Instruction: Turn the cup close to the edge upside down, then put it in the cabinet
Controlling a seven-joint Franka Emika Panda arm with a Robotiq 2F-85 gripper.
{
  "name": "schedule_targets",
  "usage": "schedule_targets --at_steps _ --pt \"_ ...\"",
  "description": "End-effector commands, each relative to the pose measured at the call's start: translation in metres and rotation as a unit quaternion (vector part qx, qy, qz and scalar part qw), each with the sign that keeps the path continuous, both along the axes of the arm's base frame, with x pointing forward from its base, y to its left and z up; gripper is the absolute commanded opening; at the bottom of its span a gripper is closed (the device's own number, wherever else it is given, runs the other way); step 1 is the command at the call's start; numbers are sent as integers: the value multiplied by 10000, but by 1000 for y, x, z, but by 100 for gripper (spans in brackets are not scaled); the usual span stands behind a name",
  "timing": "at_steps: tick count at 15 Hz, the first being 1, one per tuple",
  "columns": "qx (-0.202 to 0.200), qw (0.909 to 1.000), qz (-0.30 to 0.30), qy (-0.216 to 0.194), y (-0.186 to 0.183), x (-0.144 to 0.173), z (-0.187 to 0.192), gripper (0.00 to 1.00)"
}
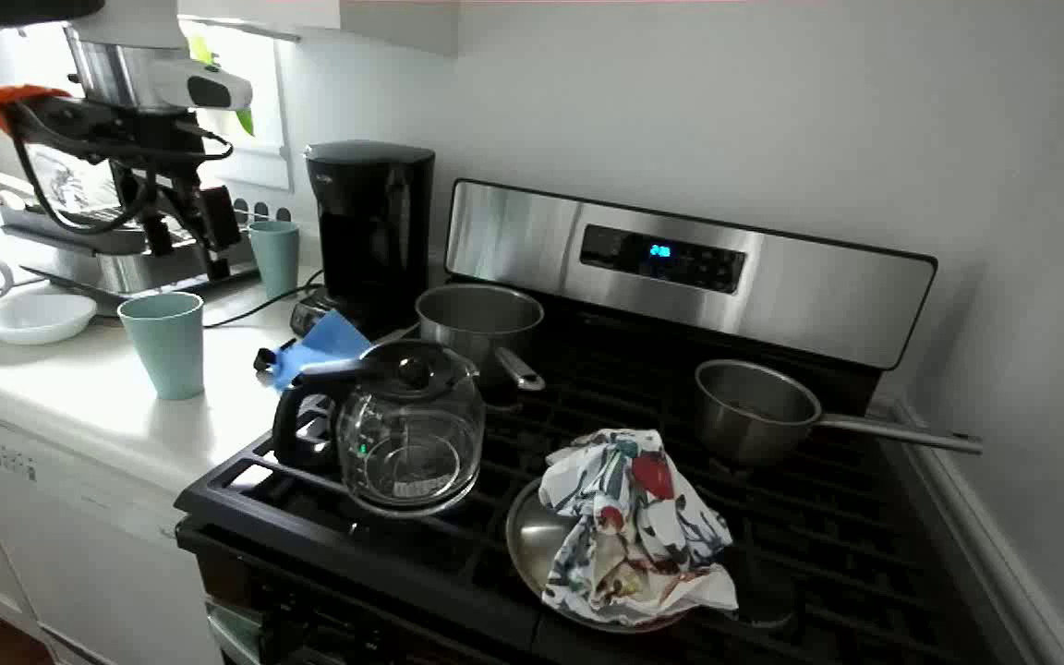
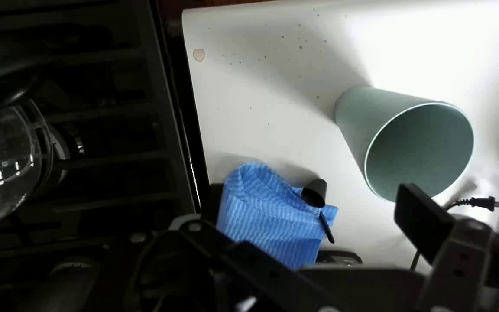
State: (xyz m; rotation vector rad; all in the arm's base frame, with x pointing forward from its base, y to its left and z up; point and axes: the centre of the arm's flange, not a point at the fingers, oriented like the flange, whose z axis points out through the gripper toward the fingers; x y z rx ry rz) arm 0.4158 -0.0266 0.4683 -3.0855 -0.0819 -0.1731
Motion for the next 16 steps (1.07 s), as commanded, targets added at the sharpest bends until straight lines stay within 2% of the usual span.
schedule_targets --at_steps 1,5,12,16 --pt "0 10000 0 0 0 0 0 100" --pt "0 10000 0 0 0 0 0 100" --pt "-230 9945 888 509 47 33 -48 100" --pt "-292 9915 1028 748 61 46 -77 100"
